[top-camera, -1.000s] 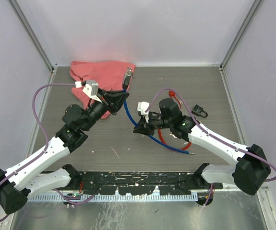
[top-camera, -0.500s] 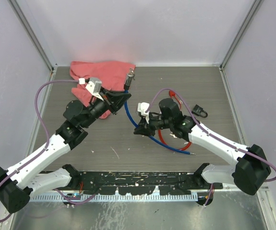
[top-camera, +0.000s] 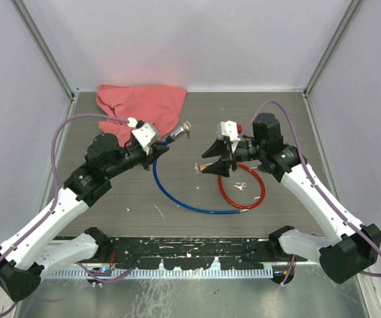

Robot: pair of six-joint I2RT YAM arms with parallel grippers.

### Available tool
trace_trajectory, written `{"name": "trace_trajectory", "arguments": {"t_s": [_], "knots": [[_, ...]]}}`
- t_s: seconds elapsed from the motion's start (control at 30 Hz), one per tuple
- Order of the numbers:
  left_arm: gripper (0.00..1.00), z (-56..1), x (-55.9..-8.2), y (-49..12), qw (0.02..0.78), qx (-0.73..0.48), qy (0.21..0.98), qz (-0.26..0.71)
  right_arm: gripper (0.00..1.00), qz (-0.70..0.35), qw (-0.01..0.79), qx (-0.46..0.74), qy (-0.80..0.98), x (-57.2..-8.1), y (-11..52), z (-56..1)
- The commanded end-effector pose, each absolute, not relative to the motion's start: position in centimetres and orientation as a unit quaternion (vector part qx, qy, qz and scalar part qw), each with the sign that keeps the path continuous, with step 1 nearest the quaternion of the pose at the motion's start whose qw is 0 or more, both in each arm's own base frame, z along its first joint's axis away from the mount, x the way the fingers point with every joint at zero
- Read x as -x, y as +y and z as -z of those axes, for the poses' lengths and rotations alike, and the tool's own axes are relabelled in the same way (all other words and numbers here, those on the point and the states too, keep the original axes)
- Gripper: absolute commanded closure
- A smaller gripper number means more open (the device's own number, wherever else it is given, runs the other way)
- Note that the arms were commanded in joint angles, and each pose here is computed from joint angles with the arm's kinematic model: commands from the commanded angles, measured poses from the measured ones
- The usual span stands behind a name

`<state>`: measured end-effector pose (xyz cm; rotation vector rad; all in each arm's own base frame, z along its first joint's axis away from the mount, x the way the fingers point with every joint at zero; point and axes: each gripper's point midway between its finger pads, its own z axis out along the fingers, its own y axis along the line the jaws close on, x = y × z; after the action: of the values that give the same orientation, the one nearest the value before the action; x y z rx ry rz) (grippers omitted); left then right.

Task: Lock with the key
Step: Pick up the lock from the center of the board.

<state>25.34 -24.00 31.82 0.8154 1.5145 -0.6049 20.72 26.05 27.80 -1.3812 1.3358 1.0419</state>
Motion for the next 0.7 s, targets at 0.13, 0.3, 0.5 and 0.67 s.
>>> {"name": "trace_trajectory", "arguments": {"t_s": [0.13, 0.3, 0.5, 0.67], "knots": [[1.00, -29.1, -22.0, -22.6, 0.595, -0.523, 0.579, 0.193, 0.44, -0.520, 0.456, 0.512, 0.509, -19.5, 24.2, -34.2], [1.00, -27.8, -21.3, -22.4, 0.582, -0.543, 0.575, 0.190, 0.45, -0.608, 0.397, 0.366, 0.582, -21.4, 24.6, -35.0], [1.00, -27.1, -20.7, -23.1, 0.566, -0.550, 0.575, 0.215, 0.51, -0.615, 0.355, 0.301, 0.636, -22.9, 25.6, -33.6], [1.00, -26.8, -20.8, -23.5, 0.553, -0.553, 0.582, 0.222, 0.53, -0.605, 0.338, 0.292, 0.660, -22.8, 27.2, -32.7]]}}
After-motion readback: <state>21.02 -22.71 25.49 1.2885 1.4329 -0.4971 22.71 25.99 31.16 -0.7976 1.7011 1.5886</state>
